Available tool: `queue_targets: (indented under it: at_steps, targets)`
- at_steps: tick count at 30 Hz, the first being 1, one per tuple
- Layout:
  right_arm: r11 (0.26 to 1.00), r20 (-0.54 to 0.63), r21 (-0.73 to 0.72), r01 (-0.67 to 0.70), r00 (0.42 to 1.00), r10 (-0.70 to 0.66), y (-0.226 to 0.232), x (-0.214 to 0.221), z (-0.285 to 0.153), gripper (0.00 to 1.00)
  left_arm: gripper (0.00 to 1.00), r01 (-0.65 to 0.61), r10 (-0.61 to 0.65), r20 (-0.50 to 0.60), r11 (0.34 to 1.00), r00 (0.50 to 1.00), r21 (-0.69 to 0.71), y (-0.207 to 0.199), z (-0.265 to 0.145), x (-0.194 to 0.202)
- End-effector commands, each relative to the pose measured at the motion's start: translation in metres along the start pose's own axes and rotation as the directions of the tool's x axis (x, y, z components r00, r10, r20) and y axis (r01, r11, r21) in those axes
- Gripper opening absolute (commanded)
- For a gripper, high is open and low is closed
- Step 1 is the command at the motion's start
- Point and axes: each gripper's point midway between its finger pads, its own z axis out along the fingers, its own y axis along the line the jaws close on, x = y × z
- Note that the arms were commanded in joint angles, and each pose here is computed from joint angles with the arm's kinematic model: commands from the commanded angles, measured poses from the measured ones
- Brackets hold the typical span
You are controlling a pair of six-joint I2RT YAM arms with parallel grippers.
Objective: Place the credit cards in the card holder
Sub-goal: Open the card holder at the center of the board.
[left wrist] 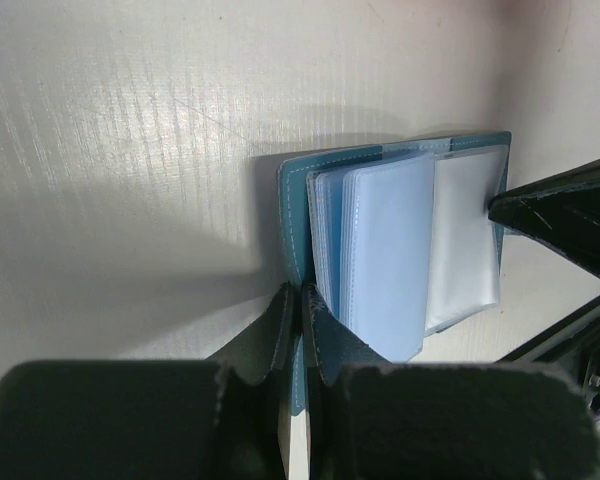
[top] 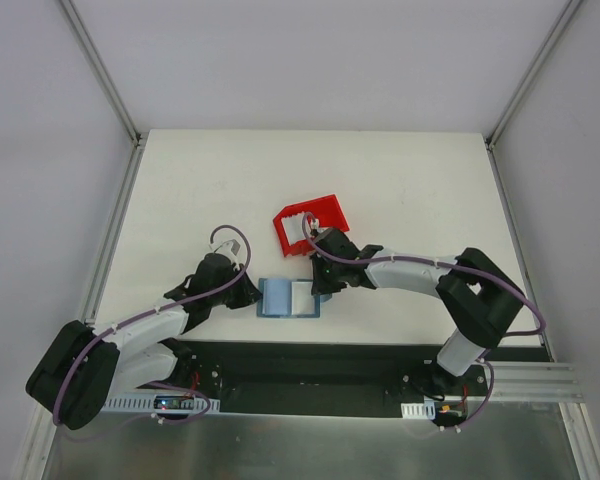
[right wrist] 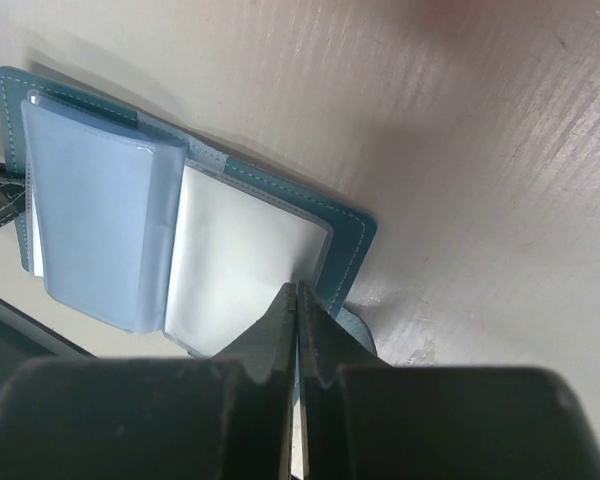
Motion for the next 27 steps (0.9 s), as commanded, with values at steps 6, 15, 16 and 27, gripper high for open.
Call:
queue_targets:
  at_steps: [6,15,16,27]
  targets:
    - [0.998,0.03,0.019,0.062,0.998,-0.062,0.0,-0.004,-0.005,0.0,0.0,0.009,-0.009,-0.004,0.999,1.0,0.031,-0.003,0.002,0.003]
    - [0.993,0.082,0.072,0.093,0.992,-0.098,-0.004,-0.008,-0.005,0.01,0.0,-0.025,0.023,0.029,0.996,0.999,0.084,-0.009,0.001,0.0]
    - [0.993,0.084,0.076,0.092,0.992,-0.098,-0.005,-0.008,-0.005,0.0,0.0,-0.031,0.028,0.034,0.996,0.999,0.084,-0.009,0.0,0.0]
    - [0.993,0.105,0.079,0.083,0.99,-0.091,-0.003,-0.014,-0.011,0.0,0.0,-0.026,0.021,0.045,0.995,0.999,0.096,-0.007,0.0,0.002]
